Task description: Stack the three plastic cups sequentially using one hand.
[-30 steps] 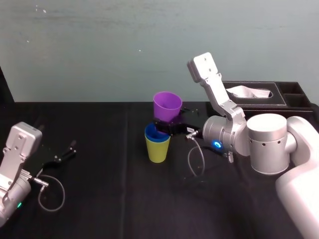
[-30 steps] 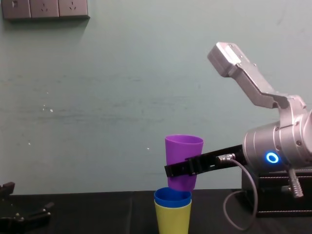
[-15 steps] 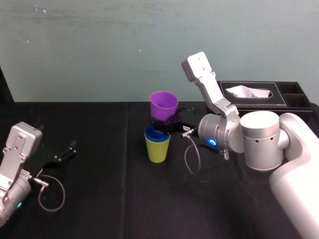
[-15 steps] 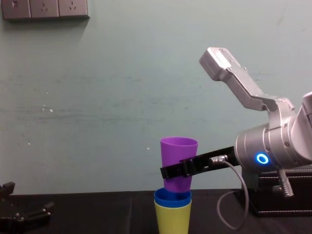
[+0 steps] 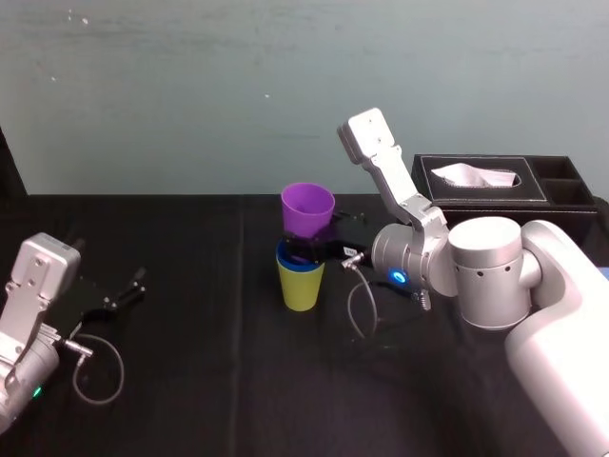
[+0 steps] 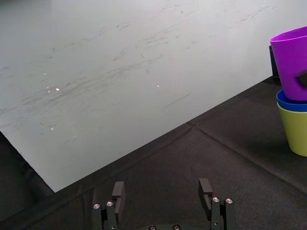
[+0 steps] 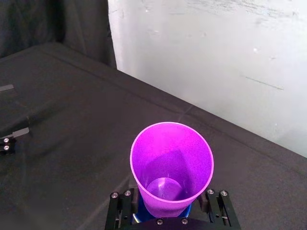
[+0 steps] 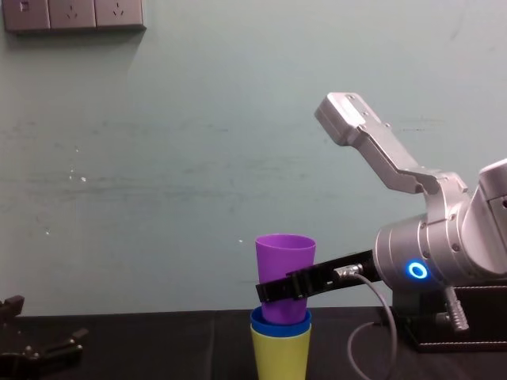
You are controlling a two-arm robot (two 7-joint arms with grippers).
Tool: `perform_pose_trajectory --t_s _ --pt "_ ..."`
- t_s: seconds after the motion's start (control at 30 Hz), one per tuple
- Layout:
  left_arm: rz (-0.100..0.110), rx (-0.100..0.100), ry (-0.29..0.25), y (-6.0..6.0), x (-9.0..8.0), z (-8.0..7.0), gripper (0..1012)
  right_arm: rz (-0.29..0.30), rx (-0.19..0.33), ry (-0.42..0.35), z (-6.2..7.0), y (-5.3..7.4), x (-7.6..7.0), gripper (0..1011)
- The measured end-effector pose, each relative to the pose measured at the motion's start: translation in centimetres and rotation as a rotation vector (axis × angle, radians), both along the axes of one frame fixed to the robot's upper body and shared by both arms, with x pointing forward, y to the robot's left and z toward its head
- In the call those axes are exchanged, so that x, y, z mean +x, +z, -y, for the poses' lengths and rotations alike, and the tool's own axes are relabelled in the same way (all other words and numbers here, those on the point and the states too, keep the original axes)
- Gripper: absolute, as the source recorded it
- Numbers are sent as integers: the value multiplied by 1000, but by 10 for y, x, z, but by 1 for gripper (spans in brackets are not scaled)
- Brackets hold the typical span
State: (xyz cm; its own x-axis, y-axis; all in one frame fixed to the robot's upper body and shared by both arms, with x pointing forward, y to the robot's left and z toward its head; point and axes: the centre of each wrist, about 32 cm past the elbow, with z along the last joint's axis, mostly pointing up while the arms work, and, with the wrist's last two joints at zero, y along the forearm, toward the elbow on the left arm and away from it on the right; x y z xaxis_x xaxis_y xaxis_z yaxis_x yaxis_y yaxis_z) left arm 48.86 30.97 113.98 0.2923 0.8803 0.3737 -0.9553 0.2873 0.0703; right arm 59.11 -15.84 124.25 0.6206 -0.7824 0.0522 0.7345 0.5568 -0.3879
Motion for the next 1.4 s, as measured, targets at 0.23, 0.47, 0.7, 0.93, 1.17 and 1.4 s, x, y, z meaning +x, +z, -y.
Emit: perform_pose_trajectory --t_s 0.23,0.47,0.7,0.93,1.17,1.4 --pt "0 0 0 0 0 0 1000 -5 -4 0 -1 -3 3 696" --pt "0 0 0 0 0 0 1000 -15 -13 6 -4 -7 6 696" --pt "0 0 0 0 0 0 1000 -21 -24 18 -7 -11 8 696" --pt "0 0 0 0 0 0 1000 -20 -33 23 -9 -11 9 695" --pt "0 0 0 0 0 0 1000 -18 -37 23 -9 -12 9 695" --pt "0 0 0 0 0 0 1000 -16 -37 20 -8 -12 8 695"
